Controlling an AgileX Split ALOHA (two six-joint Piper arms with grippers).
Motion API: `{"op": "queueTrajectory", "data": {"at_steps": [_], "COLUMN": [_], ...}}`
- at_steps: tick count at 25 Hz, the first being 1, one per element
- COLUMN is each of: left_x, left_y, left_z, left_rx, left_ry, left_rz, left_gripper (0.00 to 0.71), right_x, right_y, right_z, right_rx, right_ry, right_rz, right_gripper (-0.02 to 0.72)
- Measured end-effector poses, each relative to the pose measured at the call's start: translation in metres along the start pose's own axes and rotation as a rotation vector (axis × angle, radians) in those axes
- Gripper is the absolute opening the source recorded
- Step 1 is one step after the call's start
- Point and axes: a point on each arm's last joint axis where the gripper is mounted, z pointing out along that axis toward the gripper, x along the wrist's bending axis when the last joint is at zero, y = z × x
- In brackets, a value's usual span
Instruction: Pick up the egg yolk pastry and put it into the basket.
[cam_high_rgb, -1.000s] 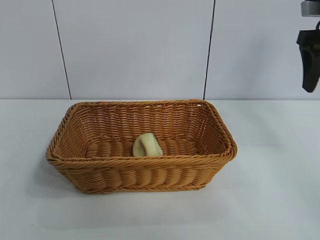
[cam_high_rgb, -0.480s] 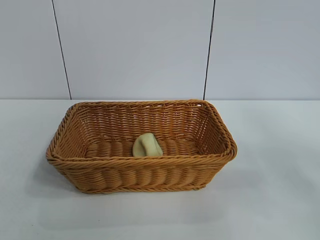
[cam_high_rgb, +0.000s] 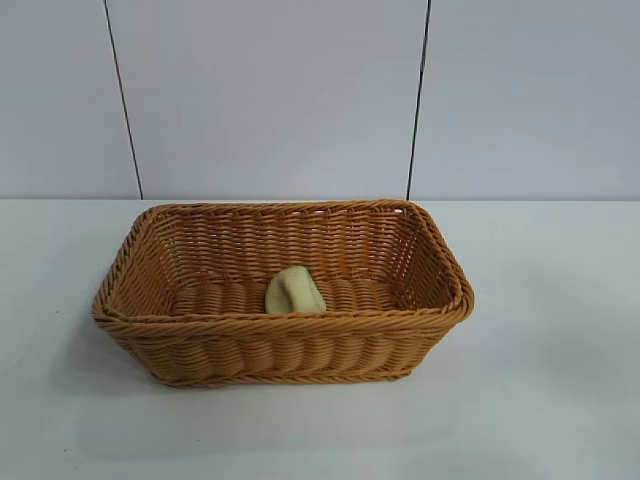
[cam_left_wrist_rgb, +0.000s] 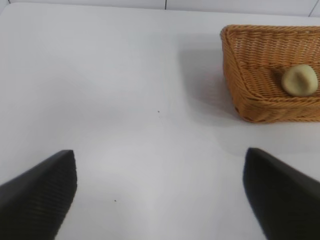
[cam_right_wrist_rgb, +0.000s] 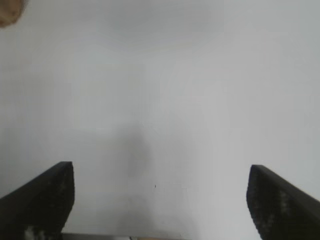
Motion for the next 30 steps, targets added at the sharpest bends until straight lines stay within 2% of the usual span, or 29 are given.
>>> {"op": "queueTrajectory", "data": {"at_steps": [6, 15, 30], "left_x": [0.000, 0.000, 0.000], "left_y": [0.000, 0.000, 0.000], "left_z": [0.000, 0.000, 0.000], "left_rx": [0.000, 0.000, 0.000], "left_ry": [0.000, 0.000, 0.000], "left_rz": [0.000, 0.000, 0.000], "left_gripper": [0.696, 0.696, 0.696], "right_x": [0.000, 0.001, 0.001], "right_y": [-0.014, -0.015, -0.015], "right_z": [-0.022, -0.023, -0.023], "right_rx": [-0.164, -0.170, -0.170], "right_ry": [-0.002, 0.067, 0.069], "right_rz": [-0.001, -0.029, -0.031], "right_gripper": [0.642, 0.642, 0.642]}}
